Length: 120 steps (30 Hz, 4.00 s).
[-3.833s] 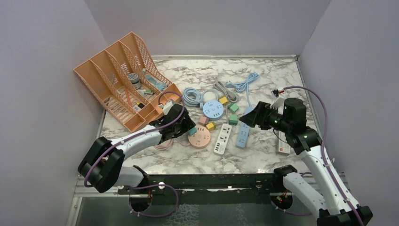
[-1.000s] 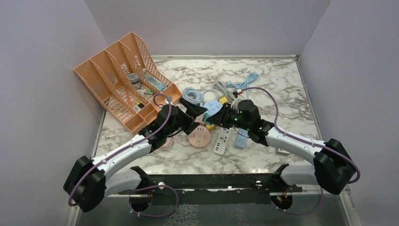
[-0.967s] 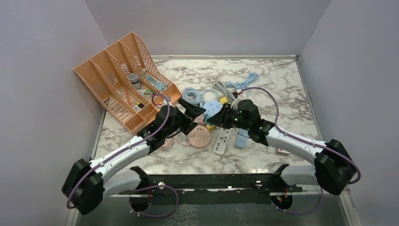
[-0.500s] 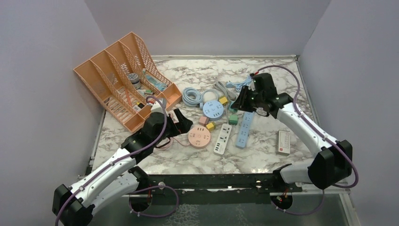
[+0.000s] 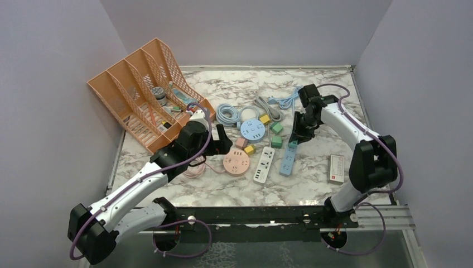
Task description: Insert the plug
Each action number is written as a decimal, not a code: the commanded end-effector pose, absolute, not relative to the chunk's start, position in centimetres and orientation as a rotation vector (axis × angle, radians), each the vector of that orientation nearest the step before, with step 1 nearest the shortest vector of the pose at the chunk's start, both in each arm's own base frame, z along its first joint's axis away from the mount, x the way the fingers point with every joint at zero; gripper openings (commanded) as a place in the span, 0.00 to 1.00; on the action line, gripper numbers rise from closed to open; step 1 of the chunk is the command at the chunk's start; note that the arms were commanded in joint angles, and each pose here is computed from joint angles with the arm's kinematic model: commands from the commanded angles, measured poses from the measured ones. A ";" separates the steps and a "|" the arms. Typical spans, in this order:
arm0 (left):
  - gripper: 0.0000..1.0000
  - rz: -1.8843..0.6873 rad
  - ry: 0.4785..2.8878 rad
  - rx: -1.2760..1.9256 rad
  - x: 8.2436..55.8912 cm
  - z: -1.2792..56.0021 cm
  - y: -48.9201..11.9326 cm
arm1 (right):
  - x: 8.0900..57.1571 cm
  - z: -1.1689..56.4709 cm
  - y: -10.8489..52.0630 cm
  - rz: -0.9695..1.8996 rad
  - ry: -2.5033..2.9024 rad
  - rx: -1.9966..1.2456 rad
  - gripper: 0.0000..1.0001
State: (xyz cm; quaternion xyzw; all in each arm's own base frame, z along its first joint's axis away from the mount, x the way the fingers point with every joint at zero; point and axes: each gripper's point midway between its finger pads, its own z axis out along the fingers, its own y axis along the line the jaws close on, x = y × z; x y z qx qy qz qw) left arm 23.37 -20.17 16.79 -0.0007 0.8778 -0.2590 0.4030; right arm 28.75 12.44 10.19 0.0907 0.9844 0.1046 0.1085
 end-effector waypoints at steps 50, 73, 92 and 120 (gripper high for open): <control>0.99 -0.396 1.936 0.118 29.5 19.6 -19.0 | 32.8 7.1 9.0 -0.031 3.017 0.388 0.01; 0.99 -0.368 1.966 0.129 29.9 19.1 -19.2 | 33.3 5.1 10.4 0.092 2.994 0.409 0.01; 0.99 -0.355 1.986 0.119 29.8 18.6 -19.0 | 31.9 0.8 9.0 -0.075 3.057 0.525 0.01; 0.99 -0.291 1.983 0.114 30.5 19.3 -18.4 | 36.7 9.2 9.7 -0.087 2.746 0.466 0.60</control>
